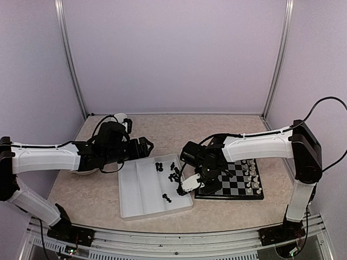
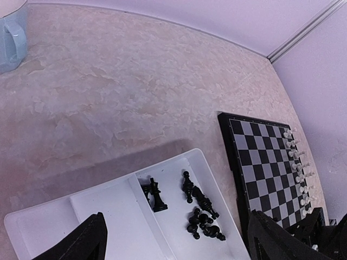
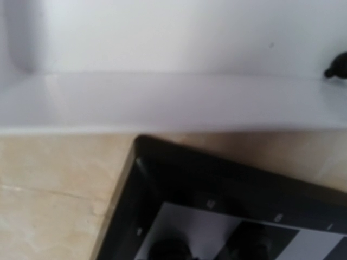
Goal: Set up the chess pieces on the board
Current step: Place the rook at a8.
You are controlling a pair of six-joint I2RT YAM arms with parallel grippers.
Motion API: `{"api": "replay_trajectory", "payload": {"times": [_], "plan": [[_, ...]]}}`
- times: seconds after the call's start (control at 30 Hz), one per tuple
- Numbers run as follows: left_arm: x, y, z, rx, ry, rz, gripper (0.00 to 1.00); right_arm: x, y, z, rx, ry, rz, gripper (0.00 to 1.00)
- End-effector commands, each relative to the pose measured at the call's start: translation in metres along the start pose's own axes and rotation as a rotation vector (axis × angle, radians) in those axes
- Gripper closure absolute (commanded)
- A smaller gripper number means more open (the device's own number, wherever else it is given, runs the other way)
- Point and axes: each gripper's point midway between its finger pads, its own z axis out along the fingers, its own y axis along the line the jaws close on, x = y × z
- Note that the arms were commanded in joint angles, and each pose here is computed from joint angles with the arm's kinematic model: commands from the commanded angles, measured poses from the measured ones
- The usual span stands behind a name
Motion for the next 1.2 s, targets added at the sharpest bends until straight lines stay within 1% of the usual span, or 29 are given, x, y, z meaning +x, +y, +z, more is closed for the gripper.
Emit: {"api": "replay_trajectory", "payload": {"times": [0.0, 0.17, 0.5, 0.53, 0.63, 0.77, 0.93, 1.0, 1.07, 1.13, 1.17], "plan": [[0.001, -0.005, 0.003, 0.016, 0.001, 0.007, 0.11, 0.001, 0.005, 0.004, -0.038, 0.005, 0.002, 0.9], [0.002, -0.005, 0.004, 0.018, 0.004, 0.006, 0.11, -0.006, 0.003, 0.0, -0.046, -0.025, 0.007, 0.94], [0.005, -0.003, 0.005, 0.017, 0.011, 0.002, 0.11, -0.011, -0.003, 0.005, -0.039, -0.029, 0.009, 0.94], [0.006, -0.003, 0.005, 0.016, 0.011, 0.002, 0.11, -0.011, -0.003, 0.006, -0.041, -0.028, 0.01, 0.93], [0.006, -0.003, 0.005, 0.015, 0.012, 0.003, 0.11, -0.011, -0.002, 0.005, -0.042, -0.028, 0.01, 0.87], [0.005, -0.004, 0.005, 0.019, 0.012, 0.004, 0.11, -0.014, -0.003, -0.002, -0.039, -0.05, 0.011, 0.83], [0.005, -0.007, 0.005, 0.032, 0.017, 0.009, 0.11, -0.029, -0.015, -0.033, 0.007, -0.142, 0.014, 0.77], [0.007, -0.011, 0.006, 0.035, 0.031, 0.024, 0.11, -0.033, -0.022, -0.045, 0.034, -0.173, 0.016, 0.74], [0.014, -0.014, 0.009, 0.018, 0.069, 0.073, 0.11, -0.038, -0.03, -0.058, 0.064, -0.204, 0.019, 0.73], [0.024, -0.021, 0.012, 0.005, 0.118, 0.162, 0.11, -0.039, -0.037, -0.069, 0.091, -0.231, 0.03, 0.73], [0.023, -0.03, 0.013, 0.009, 0.127, 0.214, 0.12, -0.041, -0.038, -0.075, 0.094, -0.264, 0.038, 0.73]]}}
